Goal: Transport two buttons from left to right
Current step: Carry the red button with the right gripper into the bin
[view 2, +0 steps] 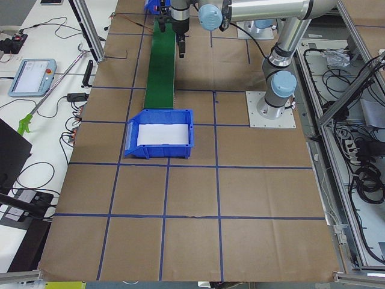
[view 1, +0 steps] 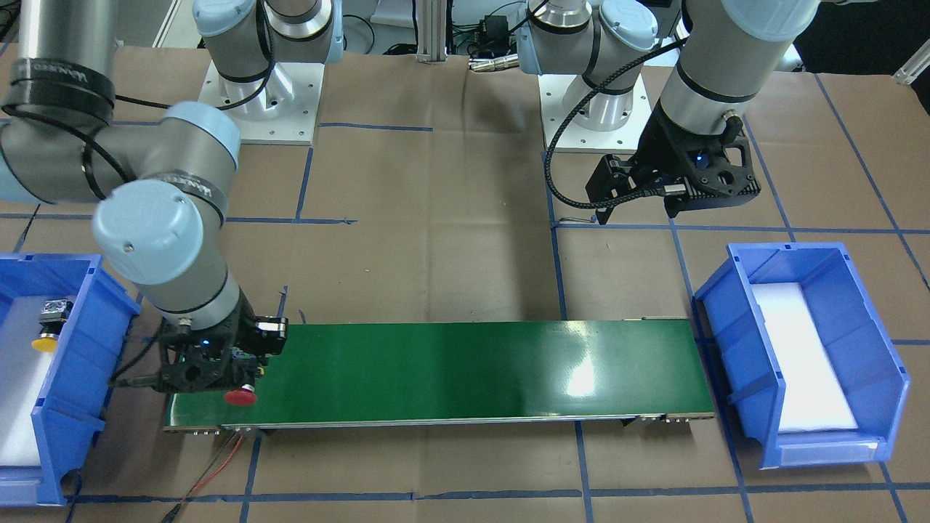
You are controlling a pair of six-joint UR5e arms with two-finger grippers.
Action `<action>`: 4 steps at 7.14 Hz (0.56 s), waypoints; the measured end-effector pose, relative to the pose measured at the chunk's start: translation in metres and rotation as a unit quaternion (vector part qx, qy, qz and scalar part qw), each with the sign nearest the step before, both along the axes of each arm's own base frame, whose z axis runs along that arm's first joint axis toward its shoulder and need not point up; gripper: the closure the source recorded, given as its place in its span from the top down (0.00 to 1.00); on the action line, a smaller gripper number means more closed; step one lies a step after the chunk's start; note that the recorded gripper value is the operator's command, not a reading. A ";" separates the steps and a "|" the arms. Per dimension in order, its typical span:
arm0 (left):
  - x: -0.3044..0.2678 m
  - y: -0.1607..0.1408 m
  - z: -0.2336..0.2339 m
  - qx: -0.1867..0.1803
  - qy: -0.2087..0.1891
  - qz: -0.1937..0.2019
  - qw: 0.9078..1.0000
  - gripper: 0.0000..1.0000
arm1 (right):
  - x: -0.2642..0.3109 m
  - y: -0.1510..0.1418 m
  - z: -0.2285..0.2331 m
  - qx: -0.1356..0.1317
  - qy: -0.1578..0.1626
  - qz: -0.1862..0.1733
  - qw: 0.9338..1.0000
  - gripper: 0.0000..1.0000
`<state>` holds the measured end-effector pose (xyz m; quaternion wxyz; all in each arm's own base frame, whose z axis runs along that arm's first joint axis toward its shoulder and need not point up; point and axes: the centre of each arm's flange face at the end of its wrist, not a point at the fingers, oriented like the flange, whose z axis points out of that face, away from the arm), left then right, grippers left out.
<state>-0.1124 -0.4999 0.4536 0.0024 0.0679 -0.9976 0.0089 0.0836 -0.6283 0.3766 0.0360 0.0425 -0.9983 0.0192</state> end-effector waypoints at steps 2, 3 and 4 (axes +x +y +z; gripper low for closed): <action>0.000 0.000 0.000 0.000 0.000 0.000 1.000 1.00 | -0.092 0.007 0.048 -0.001 0.003 -0.002 1.000 0.06; 0.000 0.000 0.000 0.000 0.000 0.000 1.000 1.00 | -0.142 0.010 0.055 -0.004 -0.005 -0.011 1.000 0.06; 0.000 0.000 0.000 0.000 0.000 0.000 1.000 1.00 | -0.181 0.010 0.053 -0.007 -0.017 -0.013 1.000 0.06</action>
